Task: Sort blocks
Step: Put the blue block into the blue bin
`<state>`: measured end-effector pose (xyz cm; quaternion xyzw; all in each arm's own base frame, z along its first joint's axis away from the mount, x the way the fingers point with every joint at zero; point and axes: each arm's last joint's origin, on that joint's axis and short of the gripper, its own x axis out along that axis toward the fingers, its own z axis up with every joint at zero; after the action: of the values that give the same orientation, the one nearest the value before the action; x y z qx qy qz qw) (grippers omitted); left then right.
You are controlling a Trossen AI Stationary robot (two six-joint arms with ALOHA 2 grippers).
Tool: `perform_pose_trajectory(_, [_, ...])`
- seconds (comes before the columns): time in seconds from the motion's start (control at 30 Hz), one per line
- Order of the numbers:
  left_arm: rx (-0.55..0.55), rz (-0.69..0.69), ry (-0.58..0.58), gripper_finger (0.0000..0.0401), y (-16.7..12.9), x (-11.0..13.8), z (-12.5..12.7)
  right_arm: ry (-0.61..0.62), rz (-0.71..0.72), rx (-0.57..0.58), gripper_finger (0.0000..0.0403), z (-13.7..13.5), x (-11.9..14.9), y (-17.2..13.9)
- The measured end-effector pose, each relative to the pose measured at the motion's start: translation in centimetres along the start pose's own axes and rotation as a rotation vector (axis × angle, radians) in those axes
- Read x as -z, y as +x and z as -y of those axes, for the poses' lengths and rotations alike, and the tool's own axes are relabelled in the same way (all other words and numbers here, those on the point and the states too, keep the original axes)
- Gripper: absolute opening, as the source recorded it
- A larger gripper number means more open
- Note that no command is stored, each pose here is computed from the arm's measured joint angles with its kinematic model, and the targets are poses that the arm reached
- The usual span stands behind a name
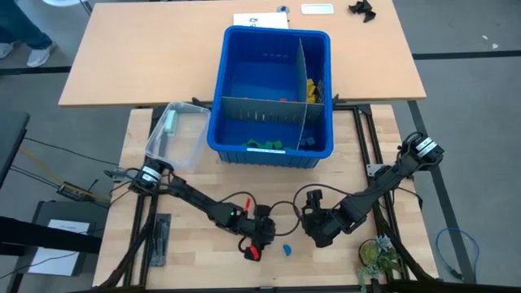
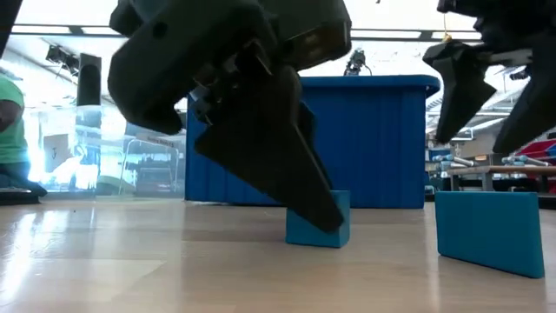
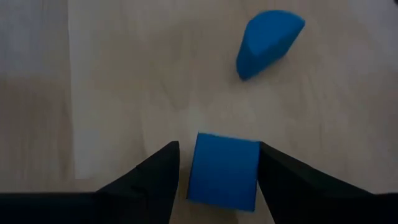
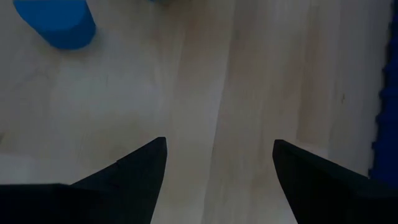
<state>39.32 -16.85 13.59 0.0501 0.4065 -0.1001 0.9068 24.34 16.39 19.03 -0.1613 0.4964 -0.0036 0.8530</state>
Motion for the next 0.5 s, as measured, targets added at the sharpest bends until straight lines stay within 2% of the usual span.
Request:
perform_pose_trajectory(0.27, [-0.012,-0.009,-0.001,0.0143,0.2,0.1,-0.1,0.013,0.006,-0.017,0.0293,-0.5,0.6,0.2])
perform_pose_trajectory(0.4, [-0.021,0.02,-0.035,0.0139,-0.1,-1.0,-0.1,0.009,0.031,-0.033,0.0293,-0.5,0.6,-1.0])
perform_pose_trajectory(0.5, [-0.036,0.075,-0.052,0.0139,-1.1,-3.0,-0.4,0.027,0.061,-0.047,0.0293,0.1,0.2,-3.2])
